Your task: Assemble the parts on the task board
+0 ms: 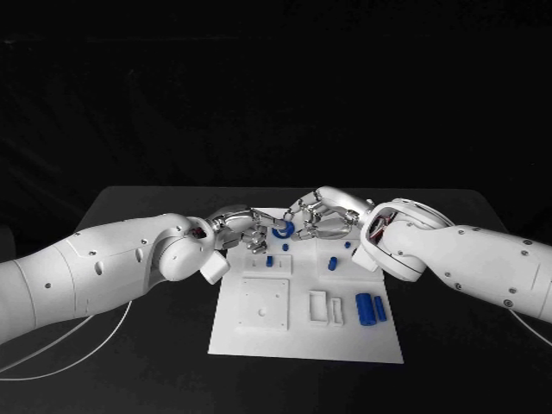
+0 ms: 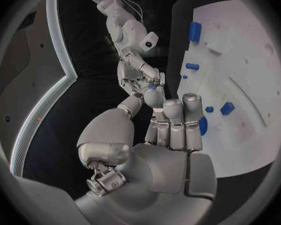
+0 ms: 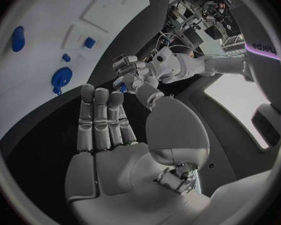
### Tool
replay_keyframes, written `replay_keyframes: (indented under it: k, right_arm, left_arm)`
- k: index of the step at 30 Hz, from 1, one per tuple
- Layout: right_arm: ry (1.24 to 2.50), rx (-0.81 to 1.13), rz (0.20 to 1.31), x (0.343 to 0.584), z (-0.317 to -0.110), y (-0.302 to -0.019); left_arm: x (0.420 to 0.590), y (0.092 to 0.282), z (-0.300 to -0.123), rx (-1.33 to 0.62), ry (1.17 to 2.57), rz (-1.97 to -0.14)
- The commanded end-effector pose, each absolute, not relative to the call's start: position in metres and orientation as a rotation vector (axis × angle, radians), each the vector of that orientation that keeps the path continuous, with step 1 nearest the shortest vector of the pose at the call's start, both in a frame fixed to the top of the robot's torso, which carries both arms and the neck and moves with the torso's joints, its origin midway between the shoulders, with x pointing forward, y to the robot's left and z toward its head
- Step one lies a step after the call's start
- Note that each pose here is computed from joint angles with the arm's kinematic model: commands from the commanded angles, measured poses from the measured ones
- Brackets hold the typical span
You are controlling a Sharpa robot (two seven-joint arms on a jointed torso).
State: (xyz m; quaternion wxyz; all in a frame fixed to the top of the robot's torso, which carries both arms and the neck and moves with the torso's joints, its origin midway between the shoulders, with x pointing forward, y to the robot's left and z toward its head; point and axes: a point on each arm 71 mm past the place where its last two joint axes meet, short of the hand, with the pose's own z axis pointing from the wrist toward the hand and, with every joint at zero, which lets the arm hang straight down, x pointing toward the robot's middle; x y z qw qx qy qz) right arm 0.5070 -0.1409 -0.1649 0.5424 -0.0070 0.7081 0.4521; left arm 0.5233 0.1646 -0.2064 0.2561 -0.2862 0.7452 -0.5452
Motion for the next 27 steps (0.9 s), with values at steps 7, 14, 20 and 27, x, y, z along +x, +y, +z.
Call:
replay_keyframes:
  k: [7, 14, 20, 27]
  right_arm:
    - [1.695, -0.026, 1.092, 0.5038, -0.1665, -0.1403]
    - [1.707, -0.036, 1.106, 0.5013, -0.1674, -0.1385]
    - [1.683, -0.021, 1.098, 0.5017, -0.1669, -0.1391]
    - [1.644, 0.007, 1.073, 0.5047, -0.1651, -0.1433]
  left_arm:
    - [0.5264, 0.1691, -0.2054, -0.790, 1.985, -1.465]
    - [0.5267, 0.1698, -0.2058, -0.796, 1.984, -1.455]
    - [0.5244, 0.1667, -0.2064, -0.770, 2.017, -1.467]
    - [0.5229, 0.1655, -0.2066, -0.754, 2.037, -1.479]
